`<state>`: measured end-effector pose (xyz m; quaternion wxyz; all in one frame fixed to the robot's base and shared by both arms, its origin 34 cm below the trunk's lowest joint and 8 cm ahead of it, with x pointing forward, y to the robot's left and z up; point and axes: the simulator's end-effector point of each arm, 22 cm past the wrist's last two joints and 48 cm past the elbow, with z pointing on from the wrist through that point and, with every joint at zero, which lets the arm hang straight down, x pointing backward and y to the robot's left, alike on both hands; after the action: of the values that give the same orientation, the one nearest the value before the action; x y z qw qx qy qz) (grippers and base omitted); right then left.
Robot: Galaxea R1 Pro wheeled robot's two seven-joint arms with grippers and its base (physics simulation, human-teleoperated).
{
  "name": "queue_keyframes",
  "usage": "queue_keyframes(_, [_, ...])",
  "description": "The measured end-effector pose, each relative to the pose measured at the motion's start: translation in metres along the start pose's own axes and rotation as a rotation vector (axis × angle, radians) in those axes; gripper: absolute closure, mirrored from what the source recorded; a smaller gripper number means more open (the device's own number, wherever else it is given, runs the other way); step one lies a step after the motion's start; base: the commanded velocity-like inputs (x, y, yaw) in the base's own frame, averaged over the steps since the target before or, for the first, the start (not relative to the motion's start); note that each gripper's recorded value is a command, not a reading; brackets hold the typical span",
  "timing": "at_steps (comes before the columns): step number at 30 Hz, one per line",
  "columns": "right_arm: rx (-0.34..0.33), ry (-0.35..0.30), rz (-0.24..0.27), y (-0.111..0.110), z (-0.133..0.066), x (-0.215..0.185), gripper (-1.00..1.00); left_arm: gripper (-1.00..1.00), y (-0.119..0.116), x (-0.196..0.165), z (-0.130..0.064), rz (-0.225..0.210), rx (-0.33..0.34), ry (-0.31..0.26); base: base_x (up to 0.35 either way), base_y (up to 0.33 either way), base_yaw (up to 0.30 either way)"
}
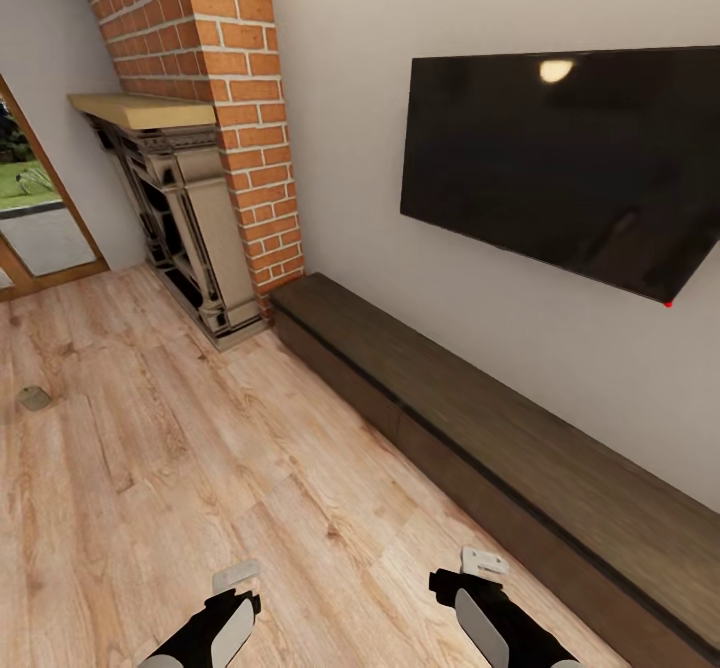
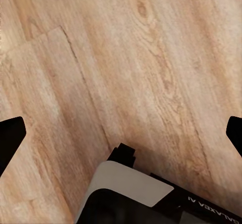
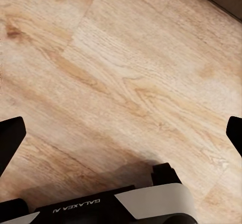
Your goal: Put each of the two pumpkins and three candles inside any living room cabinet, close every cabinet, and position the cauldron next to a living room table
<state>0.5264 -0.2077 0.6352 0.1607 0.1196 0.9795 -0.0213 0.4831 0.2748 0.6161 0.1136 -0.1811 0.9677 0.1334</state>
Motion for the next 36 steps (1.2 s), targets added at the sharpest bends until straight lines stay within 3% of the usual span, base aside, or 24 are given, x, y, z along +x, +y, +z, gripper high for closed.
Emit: queue_keyframes(36, [-0.002,0.001,-0.001,0.0014,0.0,0.0003,-1.0,-1.0,0.0021,0.0003,0.0008,-0.002,-0.003,0.0,-0.018,0.017,0.0])
